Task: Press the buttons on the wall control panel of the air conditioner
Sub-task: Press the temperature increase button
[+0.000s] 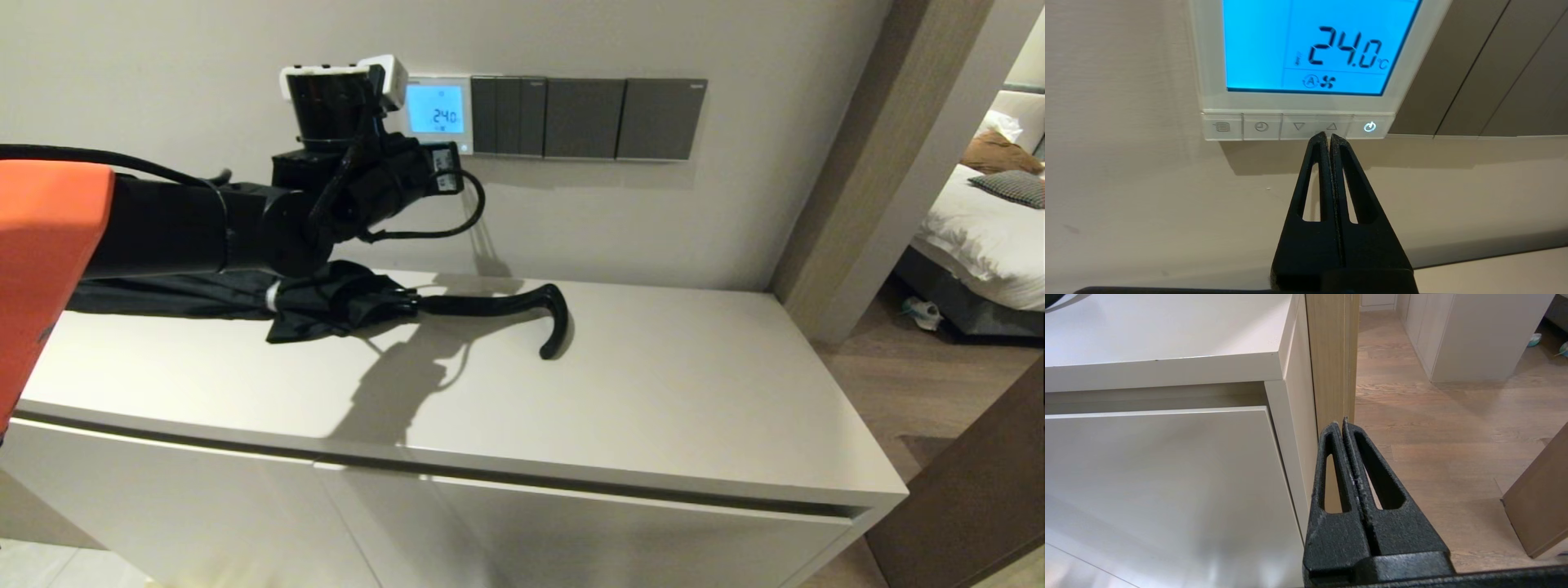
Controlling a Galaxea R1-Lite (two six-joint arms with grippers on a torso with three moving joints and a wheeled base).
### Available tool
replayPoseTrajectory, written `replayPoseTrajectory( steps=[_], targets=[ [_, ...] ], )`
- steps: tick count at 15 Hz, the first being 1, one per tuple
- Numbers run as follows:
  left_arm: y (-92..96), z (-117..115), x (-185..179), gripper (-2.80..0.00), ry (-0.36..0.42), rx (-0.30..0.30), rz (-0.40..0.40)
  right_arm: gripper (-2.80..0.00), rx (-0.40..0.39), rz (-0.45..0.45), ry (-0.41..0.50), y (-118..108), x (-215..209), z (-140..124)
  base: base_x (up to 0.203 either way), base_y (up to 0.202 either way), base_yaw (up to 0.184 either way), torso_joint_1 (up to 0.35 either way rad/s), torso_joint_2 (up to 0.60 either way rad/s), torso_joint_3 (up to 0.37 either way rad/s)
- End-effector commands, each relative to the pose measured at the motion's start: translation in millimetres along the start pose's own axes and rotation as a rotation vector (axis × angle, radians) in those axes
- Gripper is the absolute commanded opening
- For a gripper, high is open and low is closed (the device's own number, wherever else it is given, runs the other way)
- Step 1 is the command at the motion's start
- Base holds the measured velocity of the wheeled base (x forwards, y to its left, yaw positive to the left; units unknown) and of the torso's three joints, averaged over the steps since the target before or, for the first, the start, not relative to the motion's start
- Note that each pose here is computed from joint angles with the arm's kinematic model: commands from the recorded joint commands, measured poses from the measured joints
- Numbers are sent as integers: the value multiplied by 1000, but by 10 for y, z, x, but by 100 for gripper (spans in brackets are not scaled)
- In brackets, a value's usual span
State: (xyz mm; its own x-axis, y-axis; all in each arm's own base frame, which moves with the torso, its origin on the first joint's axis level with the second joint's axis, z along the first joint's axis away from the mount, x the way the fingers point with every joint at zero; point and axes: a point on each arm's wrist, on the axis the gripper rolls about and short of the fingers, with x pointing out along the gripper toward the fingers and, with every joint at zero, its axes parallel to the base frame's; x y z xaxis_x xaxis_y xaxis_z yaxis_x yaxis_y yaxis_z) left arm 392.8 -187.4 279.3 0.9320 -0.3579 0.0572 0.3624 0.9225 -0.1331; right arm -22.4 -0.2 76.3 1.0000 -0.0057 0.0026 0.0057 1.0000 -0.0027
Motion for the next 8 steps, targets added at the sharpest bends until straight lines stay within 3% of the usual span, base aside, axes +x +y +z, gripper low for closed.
replayPoseTrajectory(
  steps=[1, 8],
  targets=[
    [0, -11, 13, -280, -1, -1, 0, -280, 0, 0, 3, 0, 2, -8, 0, 0, 0, 0, 0, 0],
    [-1, 10, -6, -280, -4, -2, 0, -280, 0, 1, 3, 0, 2, -8, 0, 0, 0, 0, 0, 0]
  ],
)
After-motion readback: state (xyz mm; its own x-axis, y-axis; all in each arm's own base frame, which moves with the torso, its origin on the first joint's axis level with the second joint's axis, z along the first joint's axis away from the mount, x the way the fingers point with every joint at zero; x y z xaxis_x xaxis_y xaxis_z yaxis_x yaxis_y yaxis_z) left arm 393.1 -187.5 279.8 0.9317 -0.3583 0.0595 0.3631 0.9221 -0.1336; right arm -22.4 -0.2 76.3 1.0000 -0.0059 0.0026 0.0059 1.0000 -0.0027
